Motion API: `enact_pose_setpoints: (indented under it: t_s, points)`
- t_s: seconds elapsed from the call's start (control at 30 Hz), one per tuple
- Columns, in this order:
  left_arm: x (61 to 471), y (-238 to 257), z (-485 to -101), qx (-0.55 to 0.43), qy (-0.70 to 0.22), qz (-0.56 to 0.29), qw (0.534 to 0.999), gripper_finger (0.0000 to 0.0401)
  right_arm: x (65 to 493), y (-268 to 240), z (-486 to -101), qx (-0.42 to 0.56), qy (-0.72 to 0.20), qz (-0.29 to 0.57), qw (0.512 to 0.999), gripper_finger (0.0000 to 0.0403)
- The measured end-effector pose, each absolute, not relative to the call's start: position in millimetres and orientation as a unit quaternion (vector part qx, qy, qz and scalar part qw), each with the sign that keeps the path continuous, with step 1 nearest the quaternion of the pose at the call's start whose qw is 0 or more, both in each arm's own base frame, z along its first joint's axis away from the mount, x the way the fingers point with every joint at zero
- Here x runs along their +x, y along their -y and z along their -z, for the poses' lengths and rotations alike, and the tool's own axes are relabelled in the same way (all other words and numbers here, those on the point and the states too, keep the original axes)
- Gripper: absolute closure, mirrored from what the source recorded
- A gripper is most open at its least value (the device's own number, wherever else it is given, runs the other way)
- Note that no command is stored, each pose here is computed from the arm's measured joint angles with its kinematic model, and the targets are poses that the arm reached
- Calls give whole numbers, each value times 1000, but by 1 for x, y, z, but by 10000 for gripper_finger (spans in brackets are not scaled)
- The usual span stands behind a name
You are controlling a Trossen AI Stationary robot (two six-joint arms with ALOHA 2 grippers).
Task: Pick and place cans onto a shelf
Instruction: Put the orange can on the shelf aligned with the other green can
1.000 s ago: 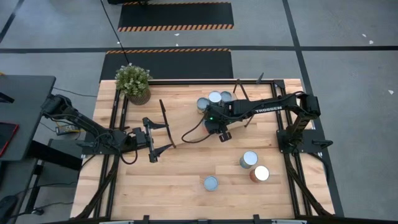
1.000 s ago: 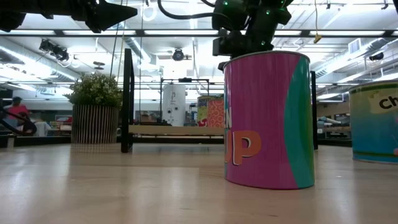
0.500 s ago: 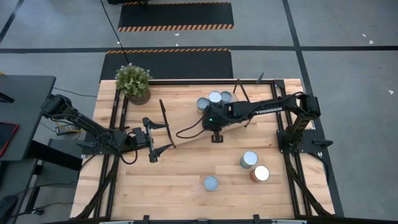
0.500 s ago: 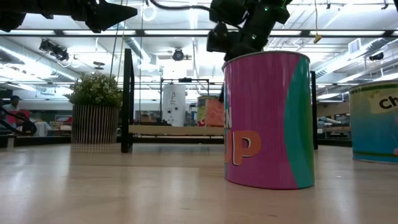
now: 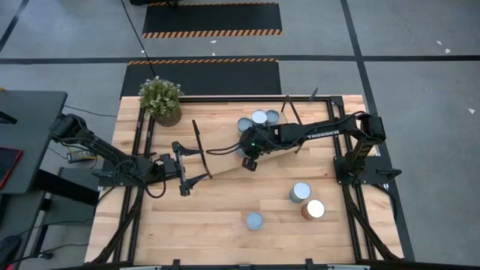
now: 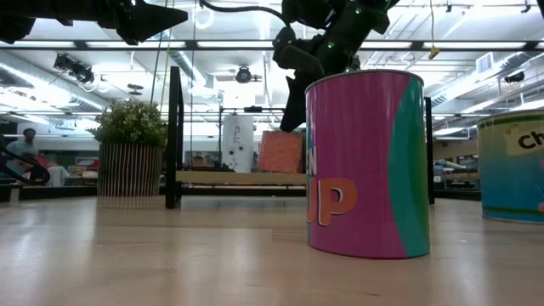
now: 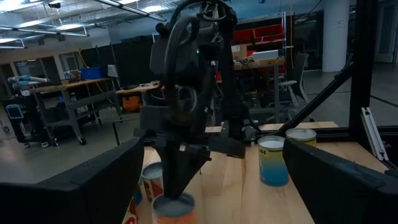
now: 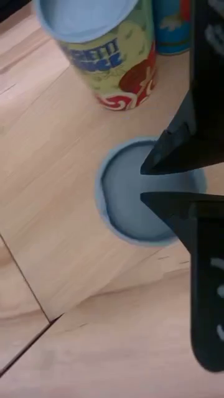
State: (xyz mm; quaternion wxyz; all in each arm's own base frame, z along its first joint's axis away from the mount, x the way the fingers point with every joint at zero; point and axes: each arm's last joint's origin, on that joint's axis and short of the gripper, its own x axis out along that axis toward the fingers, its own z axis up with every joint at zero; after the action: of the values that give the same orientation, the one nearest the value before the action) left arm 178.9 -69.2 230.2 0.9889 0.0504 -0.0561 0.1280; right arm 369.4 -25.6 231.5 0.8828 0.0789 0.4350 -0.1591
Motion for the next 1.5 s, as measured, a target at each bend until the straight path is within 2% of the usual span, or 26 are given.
enact_pose_setpoints:
  t_s: [0.2, 0.47, 0.67, 0.83, 1.1, 1.5]
  points:
    - [179, 69, -230, 50, 56, -128, 989, 12, 370, 22, -237, 39, -447, 120, 885, 323]
    - [179, 69, -230, 51, 56, -128, 989, 12, 378, 13, -265, -23, -429, 71, 900, 252]
    - [179, 69, -232, 45, 63, -129, 989, 12, 384, 3, -257, -32, -433, 63, 898, 188]
    - [178, 69, -234, 40, 71, -128, 988, 12, 395, 5, -243, -36, -455, 69, 887, 155]
    - [179, 69, -232, 44, 67, -125, 989, 12, 416, 16, -240, -77, -488, 75, 866, 137]
    - [179, 69, -231, 49, 61, -124, 989, 12, 414, 29, -250, -109, -497, 34, 860, 138]
